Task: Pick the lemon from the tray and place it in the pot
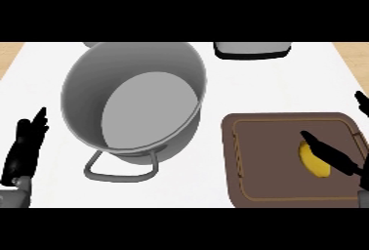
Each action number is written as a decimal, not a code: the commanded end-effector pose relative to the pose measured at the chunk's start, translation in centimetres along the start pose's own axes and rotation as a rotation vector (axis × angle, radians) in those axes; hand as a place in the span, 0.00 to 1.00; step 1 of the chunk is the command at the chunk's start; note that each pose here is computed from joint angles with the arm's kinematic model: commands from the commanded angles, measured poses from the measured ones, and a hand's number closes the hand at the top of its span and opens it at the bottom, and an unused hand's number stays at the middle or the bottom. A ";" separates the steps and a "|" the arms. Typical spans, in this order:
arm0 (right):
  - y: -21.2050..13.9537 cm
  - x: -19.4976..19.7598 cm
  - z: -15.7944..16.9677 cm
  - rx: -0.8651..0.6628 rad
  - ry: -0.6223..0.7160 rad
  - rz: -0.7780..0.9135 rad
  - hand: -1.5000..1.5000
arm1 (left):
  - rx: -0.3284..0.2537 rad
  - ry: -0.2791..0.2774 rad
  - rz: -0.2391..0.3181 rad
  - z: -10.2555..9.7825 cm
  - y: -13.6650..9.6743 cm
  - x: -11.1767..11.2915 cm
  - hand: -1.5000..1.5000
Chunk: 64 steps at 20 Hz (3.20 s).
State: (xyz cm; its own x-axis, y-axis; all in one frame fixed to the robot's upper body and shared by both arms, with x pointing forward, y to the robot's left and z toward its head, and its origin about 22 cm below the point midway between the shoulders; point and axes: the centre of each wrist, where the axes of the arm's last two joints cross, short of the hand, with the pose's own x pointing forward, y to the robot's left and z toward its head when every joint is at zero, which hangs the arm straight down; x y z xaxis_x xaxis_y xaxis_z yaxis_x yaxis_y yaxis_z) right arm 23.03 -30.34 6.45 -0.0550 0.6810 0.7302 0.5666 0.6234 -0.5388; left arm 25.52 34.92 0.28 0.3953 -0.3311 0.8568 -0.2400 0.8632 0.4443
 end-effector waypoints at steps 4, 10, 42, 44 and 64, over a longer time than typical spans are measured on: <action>-4.2 0.8 2.4 0.109 0.148 0.346 0.00 | -0.025 0.030 -0.008 0.9 -0.7 0.4 0.50; -5.7 5.9 3.0 0.312 0.302 0.531 0.00 | -0.032 0.015 -0.027 0.4 0.0 1.5 0.50; -1.7 4.5 1.1 0.593 0.633 0.631 0.00 | -0.055 0.004 -0.015 2.1 -0.4 3.2 0.50; -0.6 6.2 1.1 0.578 0.627 0.641 0.00 | -0.053 0.011 -0.022 -0.6 -2.0 3.3 0.50; 0.2 1.3 0.2 0.657 0.737 0.647 0.00 | -0.054 0.011 -0.009 0.3 -0.5 2.6 0.50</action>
State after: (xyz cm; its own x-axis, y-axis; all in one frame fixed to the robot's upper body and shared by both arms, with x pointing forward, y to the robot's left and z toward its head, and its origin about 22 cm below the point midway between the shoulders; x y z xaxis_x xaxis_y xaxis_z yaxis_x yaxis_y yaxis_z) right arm 23.46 -28.66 7.19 0.6678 0.7126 0.2152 -0.2105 0.4581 -0.8636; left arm 26.16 33.69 2.94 0.4109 -0.3417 0.8452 -0.1861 0.8762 0.4446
